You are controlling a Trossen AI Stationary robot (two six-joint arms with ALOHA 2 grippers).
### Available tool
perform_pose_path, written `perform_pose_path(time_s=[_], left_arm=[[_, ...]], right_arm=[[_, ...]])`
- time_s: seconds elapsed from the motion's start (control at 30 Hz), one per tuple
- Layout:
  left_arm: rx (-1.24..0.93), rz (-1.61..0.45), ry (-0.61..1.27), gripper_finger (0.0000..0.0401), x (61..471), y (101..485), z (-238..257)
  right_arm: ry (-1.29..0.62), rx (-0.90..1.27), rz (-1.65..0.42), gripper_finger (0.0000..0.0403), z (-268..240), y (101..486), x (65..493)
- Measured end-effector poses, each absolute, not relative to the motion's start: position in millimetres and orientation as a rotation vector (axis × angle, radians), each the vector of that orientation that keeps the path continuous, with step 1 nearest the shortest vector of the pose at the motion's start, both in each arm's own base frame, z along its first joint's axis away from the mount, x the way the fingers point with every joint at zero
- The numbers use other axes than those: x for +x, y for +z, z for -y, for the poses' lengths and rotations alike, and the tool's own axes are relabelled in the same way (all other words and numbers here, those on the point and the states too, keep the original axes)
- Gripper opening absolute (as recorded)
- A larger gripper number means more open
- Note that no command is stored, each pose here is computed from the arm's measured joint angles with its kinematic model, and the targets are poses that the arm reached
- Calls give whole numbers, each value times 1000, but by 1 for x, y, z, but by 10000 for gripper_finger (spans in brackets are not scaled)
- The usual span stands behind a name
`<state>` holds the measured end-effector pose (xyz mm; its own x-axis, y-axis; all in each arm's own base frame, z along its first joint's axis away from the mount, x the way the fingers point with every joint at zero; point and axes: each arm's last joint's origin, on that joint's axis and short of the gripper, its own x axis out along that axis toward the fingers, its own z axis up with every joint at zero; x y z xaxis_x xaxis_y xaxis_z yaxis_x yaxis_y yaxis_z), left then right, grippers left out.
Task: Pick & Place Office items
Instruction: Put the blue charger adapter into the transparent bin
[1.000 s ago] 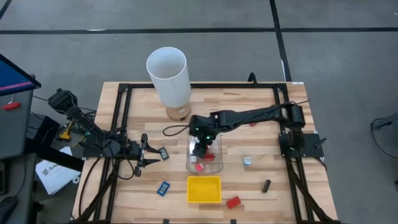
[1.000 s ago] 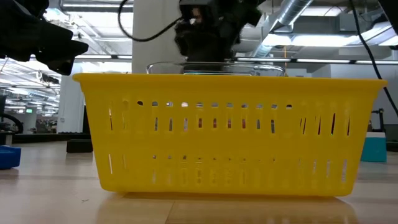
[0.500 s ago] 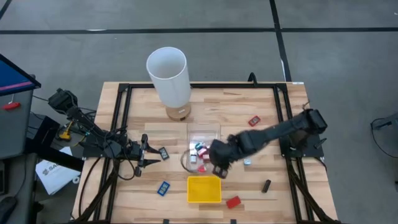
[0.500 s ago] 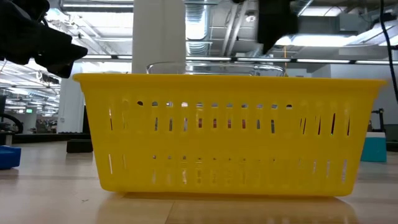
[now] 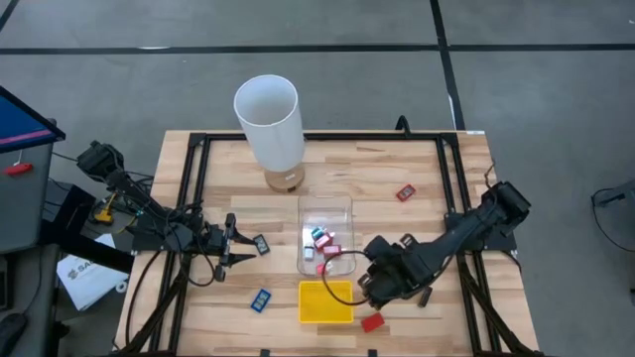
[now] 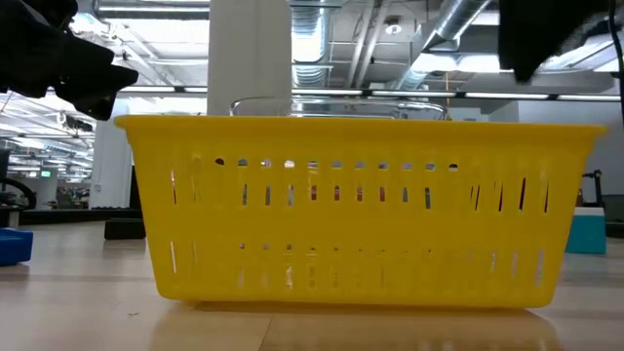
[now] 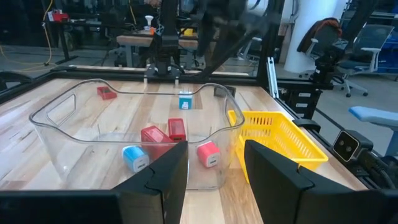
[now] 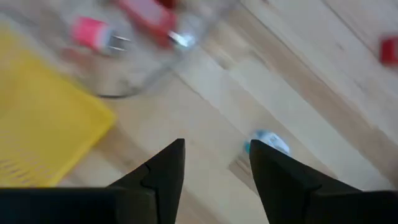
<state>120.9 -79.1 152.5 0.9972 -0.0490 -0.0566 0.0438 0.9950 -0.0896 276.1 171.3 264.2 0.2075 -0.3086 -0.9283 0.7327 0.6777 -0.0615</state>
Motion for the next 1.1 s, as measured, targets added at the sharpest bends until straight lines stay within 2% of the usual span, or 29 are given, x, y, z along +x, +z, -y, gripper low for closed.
perform_pose_path(time_s=[0.23, 0.5, 0.83, 1.1], left_arm=[[-87, -58, -47, 154, 121, 153, 79], [-85, -58, -47, 154, 121, 153, 79], [-85, -58, -47, 154, 121, 153, 79], [-88, -54, -47, 154, 121, 153, 79]], right_arm=[[-917, 502, -1323, 213, -154, 227, 264], [-970, 506, -1363, 268, -138, 212, 265], [-953, 556, -1397, 277, -126, 186, 257], [-861, 728, -1276, 277, -114, 175, 233]])
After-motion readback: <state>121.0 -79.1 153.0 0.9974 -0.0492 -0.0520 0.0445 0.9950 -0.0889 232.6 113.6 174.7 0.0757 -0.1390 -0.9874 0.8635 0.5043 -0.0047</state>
